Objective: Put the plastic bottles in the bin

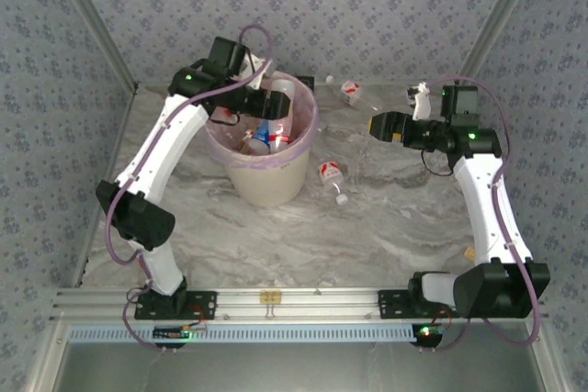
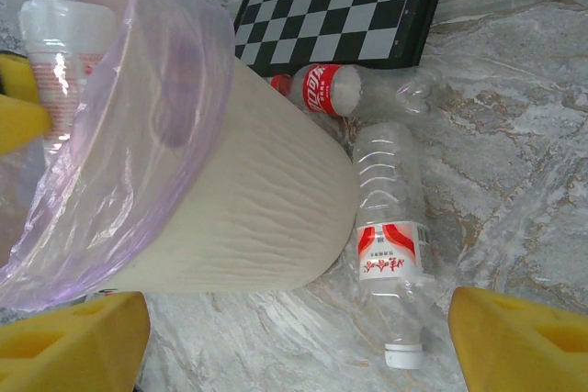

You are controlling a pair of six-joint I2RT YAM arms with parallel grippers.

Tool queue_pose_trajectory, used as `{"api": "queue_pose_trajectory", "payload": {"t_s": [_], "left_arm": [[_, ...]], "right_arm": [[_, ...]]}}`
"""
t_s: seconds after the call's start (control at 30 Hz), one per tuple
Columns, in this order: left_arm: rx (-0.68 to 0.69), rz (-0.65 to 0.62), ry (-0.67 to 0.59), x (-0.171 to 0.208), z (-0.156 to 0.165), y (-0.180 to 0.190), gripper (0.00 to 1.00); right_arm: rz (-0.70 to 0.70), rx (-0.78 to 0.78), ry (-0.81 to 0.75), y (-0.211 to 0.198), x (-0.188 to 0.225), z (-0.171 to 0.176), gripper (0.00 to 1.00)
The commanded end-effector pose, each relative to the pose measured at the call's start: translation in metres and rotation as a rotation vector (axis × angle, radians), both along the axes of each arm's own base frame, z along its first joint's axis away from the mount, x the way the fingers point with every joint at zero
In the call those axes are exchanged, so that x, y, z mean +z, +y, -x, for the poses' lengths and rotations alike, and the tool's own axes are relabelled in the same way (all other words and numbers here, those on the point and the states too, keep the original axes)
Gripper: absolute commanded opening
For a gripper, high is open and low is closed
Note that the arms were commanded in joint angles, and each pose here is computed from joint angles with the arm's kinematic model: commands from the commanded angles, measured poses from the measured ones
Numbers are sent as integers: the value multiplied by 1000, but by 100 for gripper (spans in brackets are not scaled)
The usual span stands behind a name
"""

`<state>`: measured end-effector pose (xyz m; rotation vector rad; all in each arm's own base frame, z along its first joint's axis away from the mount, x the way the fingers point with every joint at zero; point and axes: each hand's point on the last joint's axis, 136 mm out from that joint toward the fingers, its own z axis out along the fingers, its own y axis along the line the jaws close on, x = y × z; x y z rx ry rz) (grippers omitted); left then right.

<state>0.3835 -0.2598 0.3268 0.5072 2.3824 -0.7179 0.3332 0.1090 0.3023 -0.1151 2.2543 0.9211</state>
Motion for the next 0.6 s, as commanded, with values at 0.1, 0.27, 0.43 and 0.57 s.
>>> {"api": "queue_pose_trajectory", "payload": {"t_s": [0.1, 0.27, 0.43, 0.57], "left_arm": [[-4, -1, -65, 25, -4, 4, 73], [-35, 27, -29, 8, -4, -16, 63], [-59, 24, 8, -15, 5, -33, 54], [-49, 23, 56, -41, 7, -40, 48]], "right_arm": [[1, -11, -9, -1, 3, 0, 86], [12, -11, -4, -1, 1, 2, 86], [12, -15, 1, -1, -2, 1, 86], [5, -15, 6, -1, -4, -2, 86]]}}
